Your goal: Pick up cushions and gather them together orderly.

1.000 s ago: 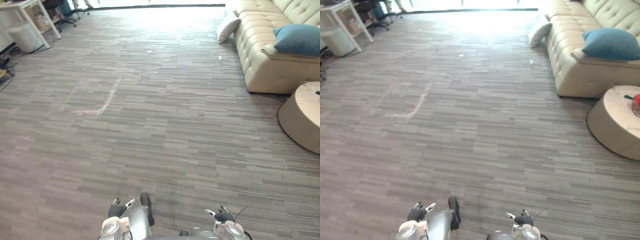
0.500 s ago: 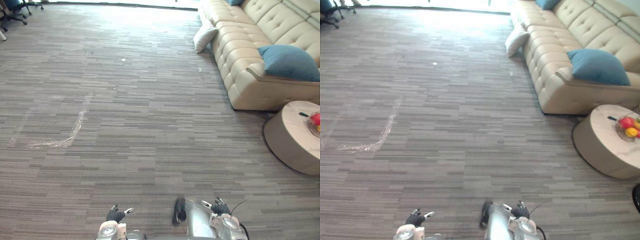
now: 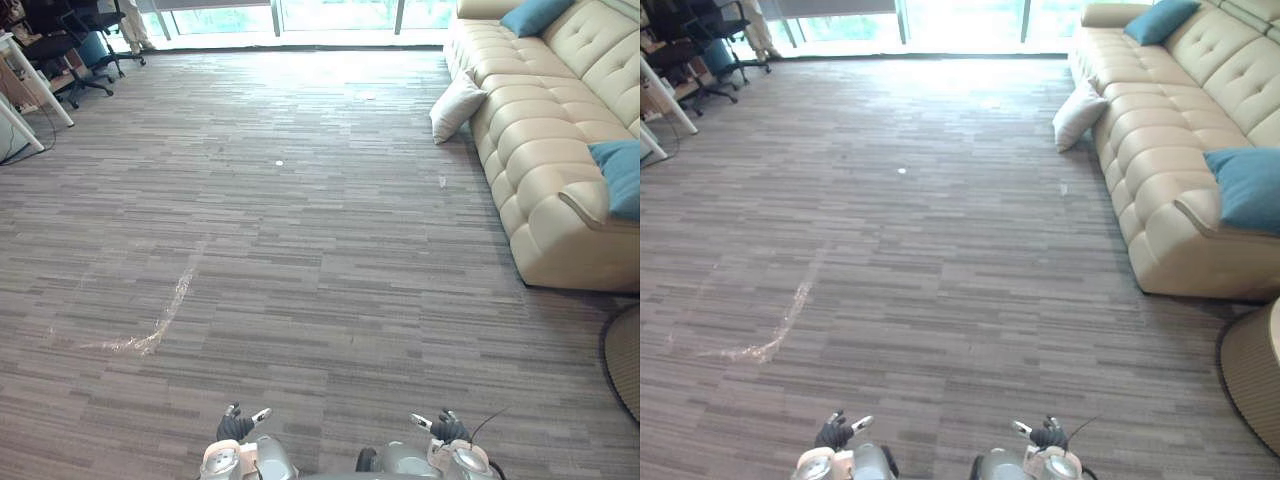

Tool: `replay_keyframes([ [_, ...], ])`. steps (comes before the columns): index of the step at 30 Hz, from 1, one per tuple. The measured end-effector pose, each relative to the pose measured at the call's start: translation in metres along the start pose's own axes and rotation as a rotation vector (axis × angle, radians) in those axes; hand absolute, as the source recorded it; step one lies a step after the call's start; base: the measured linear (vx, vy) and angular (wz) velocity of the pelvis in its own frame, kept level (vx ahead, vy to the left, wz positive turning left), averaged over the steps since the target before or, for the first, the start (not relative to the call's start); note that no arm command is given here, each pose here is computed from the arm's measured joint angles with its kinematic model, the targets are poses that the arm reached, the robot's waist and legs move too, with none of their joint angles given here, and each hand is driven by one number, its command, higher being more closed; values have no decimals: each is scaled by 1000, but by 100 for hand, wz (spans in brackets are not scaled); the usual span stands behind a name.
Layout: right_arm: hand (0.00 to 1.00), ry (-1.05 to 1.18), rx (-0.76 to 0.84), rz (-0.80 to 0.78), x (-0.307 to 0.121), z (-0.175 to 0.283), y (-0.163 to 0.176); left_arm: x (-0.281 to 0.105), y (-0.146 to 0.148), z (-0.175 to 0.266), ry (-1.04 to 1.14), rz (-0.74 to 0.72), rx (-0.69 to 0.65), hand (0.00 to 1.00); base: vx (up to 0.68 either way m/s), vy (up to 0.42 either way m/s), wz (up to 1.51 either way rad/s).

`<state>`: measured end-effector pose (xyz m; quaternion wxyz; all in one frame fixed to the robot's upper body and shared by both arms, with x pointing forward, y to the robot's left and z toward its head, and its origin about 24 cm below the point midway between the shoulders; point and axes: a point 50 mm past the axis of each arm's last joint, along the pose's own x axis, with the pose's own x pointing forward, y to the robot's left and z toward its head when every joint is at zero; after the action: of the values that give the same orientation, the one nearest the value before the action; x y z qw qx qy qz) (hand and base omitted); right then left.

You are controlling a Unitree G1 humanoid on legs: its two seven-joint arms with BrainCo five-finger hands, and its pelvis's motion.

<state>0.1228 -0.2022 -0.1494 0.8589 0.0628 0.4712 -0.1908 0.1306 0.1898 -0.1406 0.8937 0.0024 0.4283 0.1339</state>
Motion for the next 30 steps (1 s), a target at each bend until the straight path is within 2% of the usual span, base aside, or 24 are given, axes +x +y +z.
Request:
replay_keyframes([
  [2,0,18,-14,-17,1,-3,-5,0,-3,2,-8,-14,6,0,617,272,-70],
  [8,0,37,-15,33,-3,-13,18,5,23,3,10,34,70,0,602,280,-44],
  [14,0,-50,-116,56,3,11,15,4,13,-14,98,4,115,0,550,118,4],
  [19,0,-78,-105,45,3,19,9,1,11,-20,113,-11,136,0,620,-101,42],
  [23,0,-95,-92,-2,5,27,-8,-2,-6,-24,125,-23,63,0,552,-197,18],
  [27,0,-94,-87,-25,1,23,-14,-1,-2,-18,104,4,5,0,543,-256,14],
  [30,0,-58,-92,-9,1,13,-7,1,6,-12,74,28,-13,0,402,-96,-16],
])
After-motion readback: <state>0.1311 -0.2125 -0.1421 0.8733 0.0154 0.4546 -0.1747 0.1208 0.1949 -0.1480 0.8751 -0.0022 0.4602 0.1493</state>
